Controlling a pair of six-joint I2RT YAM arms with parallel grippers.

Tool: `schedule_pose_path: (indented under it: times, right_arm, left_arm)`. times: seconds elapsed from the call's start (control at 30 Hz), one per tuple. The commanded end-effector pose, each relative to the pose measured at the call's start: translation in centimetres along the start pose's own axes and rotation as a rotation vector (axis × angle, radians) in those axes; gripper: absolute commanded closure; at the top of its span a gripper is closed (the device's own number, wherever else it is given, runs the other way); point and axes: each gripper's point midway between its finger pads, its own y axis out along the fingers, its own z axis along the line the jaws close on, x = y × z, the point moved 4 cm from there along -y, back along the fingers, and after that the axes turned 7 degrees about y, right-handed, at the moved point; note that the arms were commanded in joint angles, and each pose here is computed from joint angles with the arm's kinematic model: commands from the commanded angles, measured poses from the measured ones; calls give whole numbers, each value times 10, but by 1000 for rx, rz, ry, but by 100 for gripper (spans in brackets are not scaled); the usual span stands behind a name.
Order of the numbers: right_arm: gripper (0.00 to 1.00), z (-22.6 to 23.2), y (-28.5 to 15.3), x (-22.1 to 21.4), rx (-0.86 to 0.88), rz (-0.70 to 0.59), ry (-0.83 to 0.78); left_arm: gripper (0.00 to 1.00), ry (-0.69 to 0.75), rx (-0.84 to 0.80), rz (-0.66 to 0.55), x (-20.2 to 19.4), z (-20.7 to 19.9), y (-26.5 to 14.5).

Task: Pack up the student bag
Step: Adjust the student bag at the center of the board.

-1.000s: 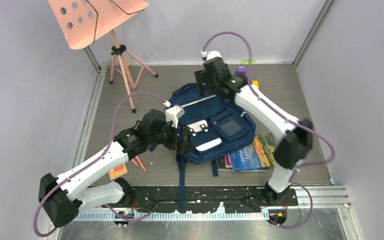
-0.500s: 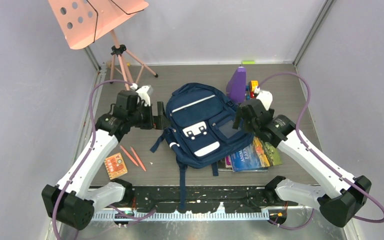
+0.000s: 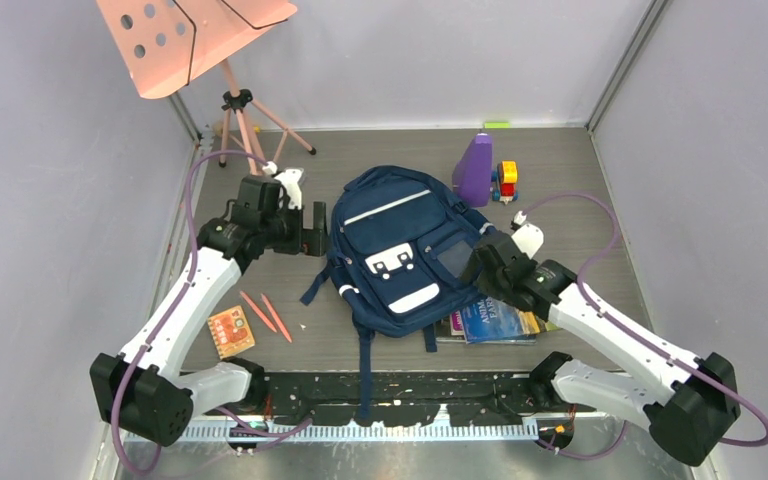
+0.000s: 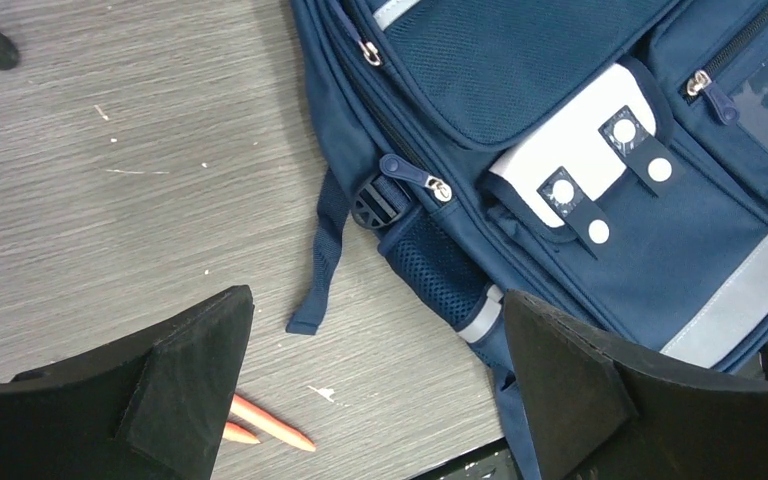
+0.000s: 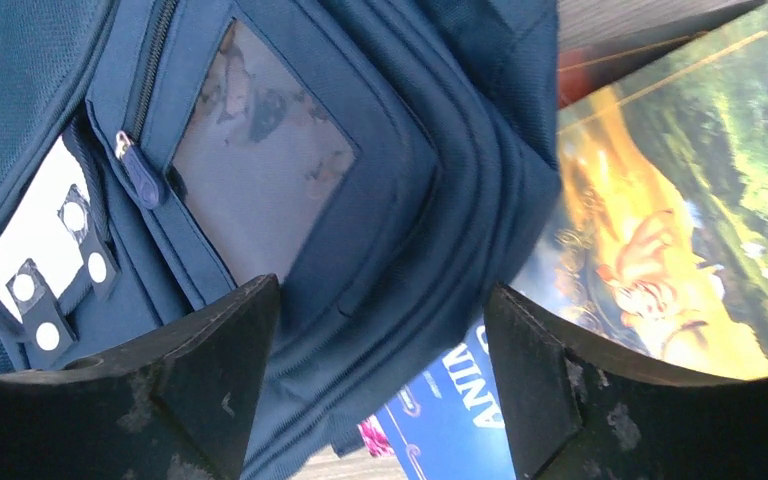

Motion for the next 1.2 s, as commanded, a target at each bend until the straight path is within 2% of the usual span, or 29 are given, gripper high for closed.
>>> schedule_pose_path:
  times: [0.0, 0.13, 0.17, 0.23, 0.37, 0.5, 0.57, 0.6, 0.63, 0.67, 0.73, 0.77, 0.87, 0.93, 1.03, 1.17]
  right_arm:
    - [25, 33, 14, 11, 113, -81, 80]
    - [65, 52, 20, 28, 144, -165, 13]
    - [83, 58, 25, 30, 145, -177, -10]
    - [97, 74, 29, 38, 154, -194, -94]
    - [99, 102, 50, 51, 133, -208, -278]
    - [99, 120, 77, 61, 110, -177, -347]
    - [94, 126, 85, 66, 112, -168, -356]
    - [73, 130, 87, 73, 114, -171, -348]
    - [63, 129, 86, 73, 112, -155, -354]
    - [42, 133, 79, 80, 125, -163, -344]
    - [24, 130, 65, 85, 125, -160, -341]
    - [19, 126, 61, 83, 122, -152, -331]
    - [17, 117, 35, 75, 145, -111, -281]
    - [16, 118, 18, 58, 178, -94, -270]
    - [16, 121, -2, 24, 232, -57, -246]
    - [15, 121, -9, -19, 295, -16, -156]
  left_arm:
    - [0, 49, -63, -46, 3, -7, -5]
    - [0, 63, -257, -90, 0, -36, -6]
    - [0, 73, -287, -94, -1, -44, -6]
    - [0, 109, -324, -85, -6, -62, -5]
    - [0, 144, -365, -49, -22, -90, 5]
    - [0, 96, -452, -82, -32, -117, 21]
    - [0, 80, -470, -91, -36, -126, 32]
    - [1, 78, -480, -90, -37, -130, 36]
    - [2, 83, -481, -84, -38, -133, 38]
    - [2, 92, -479, -90, -37, -135, 37]
    - [1, 107, -449, -129, -32, -132, 31]
    - [1, 106, -413, -154, -29, -126, 26]
    - [0, 125, -236, -209, -19, -98, 16]
    - [0, 113, -120, -188, -16, -72, 14]
    - [0, -26, -55, -134, -14, -33, 17]
    - [0, -221, -14, -155, -15, 4, 18]
